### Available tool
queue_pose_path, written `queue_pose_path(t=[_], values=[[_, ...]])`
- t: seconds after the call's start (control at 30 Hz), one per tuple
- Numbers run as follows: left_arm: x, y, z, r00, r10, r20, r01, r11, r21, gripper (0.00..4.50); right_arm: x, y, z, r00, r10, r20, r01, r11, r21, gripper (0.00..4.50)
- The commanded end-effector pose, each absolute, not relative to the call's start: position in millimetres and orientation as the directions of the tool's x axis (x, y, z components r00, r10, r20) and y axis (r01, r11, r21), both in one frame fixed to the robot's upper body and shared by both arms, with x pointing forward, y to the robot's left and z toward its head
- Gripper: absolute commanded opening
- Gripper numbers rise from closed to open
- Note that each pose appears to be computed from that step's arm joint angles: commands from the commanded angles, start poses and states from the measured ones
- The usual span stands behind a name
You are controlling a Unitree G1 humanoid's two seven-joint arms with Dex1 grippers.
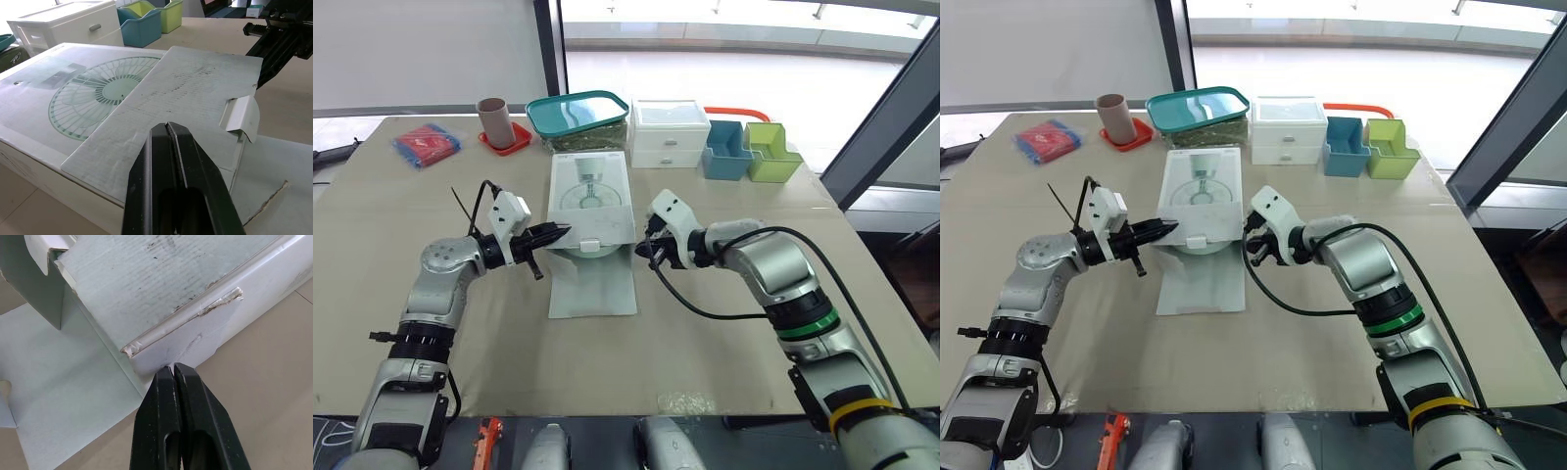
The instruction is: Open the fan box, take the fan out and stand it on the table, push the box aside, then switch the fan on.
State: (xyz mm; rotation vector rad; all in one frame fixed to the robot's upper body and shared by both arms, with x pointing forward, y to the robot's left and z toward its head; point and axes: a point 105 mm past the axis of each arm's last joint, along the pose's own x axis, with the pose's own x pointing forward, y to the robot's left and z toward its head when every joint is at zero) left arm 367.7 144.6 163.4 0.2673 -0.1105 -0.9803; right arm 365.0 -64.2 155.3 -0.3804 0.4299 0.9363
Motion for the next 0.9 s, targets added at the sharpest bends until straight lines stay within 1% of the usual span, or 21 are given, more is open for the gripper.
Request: queue_pose_path(t=[0.03, 0.17, 0.27, 0.43, 0.73, 0.9], values=[[366, 144, 149, 0.549, -0.832, -0.082, 0.819, 0.516, 0.252, 0.00, 356, -45, 180, 0.490, 0.758, -0.431, -0.868, 0.471, -0.159, 0.04], [365, 144, 148, 0.547, -0.833, -0.084, 0.820, 0.513, 0.252, 0.00, 353, -45, 178, 0.478, 0.763, -0.436, -0.875, 0.456, -0.162, 0.04], [365, 145, 148, 0.548, -0.832, -0.085, 0.820, 0.514, 0.254, 0.00, 355, -54, 172, 0.494, 0.741, -0.455, -0.865, 0.471, -0.173, 0.04], [366, 147, 148, 0.550, -0.831, -0.088, 0.818, 0.515, 0.256, 0.00, 353, -66, 174, 0.499, 0.737, -0.457, -0.862, 0.477, -0.171, 0.04], [366, 146, 146, 0.545, -0.833, -0.094, 0.822, 0.509, 0.257, 0.00, 331, -84, 170, 0.430, 0.751, -0.501, -0.900, 0.399, -0.176, 0.04], [366, 145, 144, 0.544, -0.833, -0.097, 0.823, 0.508, 0.252, 0.00, 316, -83, 186, 0.372, 0.808, -0.457, -0.928, 0.339, -0.157, 0.04]])
